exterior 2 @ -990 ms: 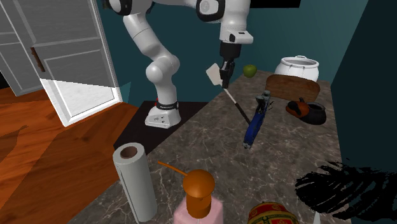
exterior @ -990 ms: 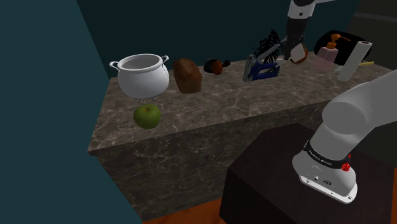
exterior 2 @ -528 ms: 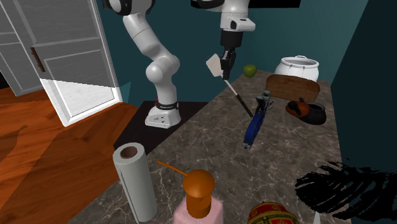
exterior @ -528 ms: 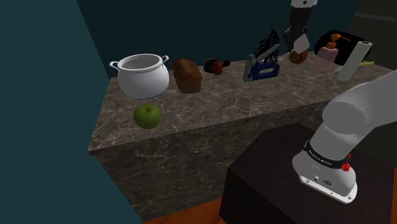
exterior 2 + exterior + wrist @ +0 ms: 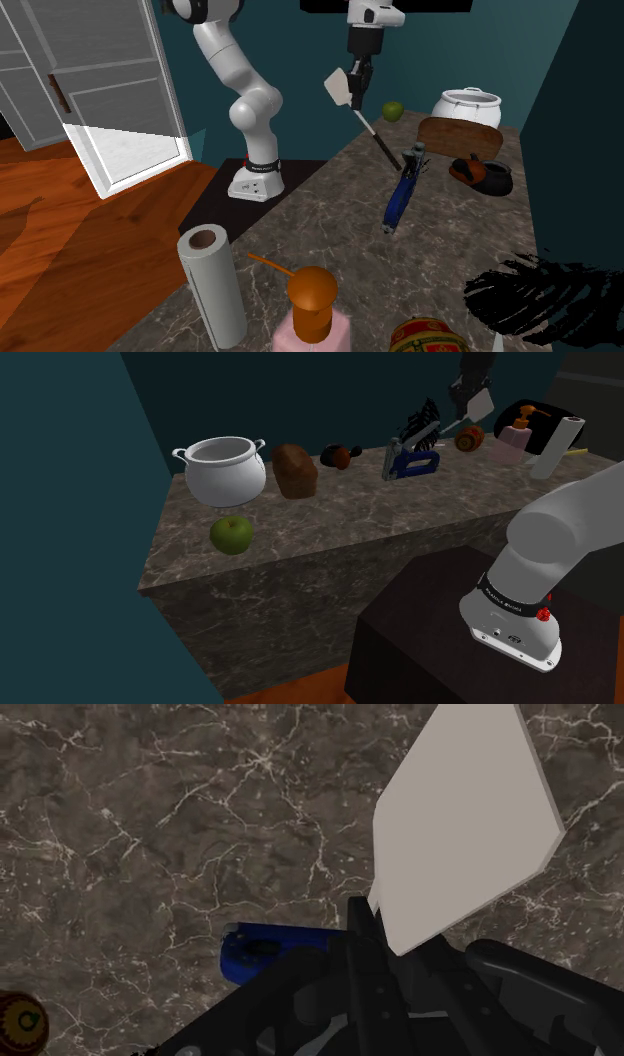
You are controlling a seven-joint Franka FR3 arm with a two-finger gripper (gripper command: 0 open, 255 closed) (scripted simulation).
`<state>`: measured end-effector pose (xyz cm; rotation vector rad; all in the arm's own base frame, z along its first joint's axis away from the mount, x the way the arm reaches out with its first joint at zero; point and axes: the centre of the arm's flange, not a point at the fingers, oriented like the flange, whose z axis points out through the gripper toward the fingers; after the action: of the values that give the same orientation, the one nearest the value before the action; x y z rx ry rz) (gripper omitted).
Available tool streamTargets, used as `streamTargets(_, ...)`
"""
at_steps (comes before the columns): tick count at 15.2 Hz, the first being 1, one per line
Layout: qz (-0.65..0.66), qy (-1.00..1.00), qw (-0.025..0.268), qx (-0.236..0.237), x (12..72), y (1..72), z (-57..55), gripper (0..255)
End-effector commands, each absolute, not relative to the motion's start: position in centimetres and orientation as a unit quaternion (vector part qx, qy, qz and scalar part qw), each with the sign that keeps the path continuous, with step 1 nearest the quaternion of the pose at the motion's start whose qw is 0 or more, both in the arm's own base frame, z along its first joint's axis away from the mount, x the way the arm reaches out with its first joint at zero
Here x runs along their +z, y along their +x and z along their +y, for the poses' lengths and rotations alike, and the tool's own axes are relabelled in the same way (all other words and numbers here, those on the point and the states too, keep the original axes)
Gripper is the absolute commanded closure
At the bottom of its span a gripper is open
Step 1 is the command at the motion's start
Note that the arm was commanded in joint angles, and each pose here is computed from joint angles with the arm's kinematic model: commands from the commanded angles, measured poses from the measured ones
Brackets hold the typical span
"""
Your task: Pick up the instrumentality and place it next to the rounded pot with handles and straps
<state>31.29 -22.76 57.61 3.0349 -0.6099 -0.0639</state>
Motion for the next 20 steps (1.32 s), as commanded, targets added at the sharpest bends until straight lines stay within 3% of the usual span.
streamTargets(1,-0.197,0.98,0.023,-0.021,58.0,32.0,-21.7,255)
streamTargets(20,-0.197,0.98,0.023,-0.021,58.0,45.2,-0.3,255)
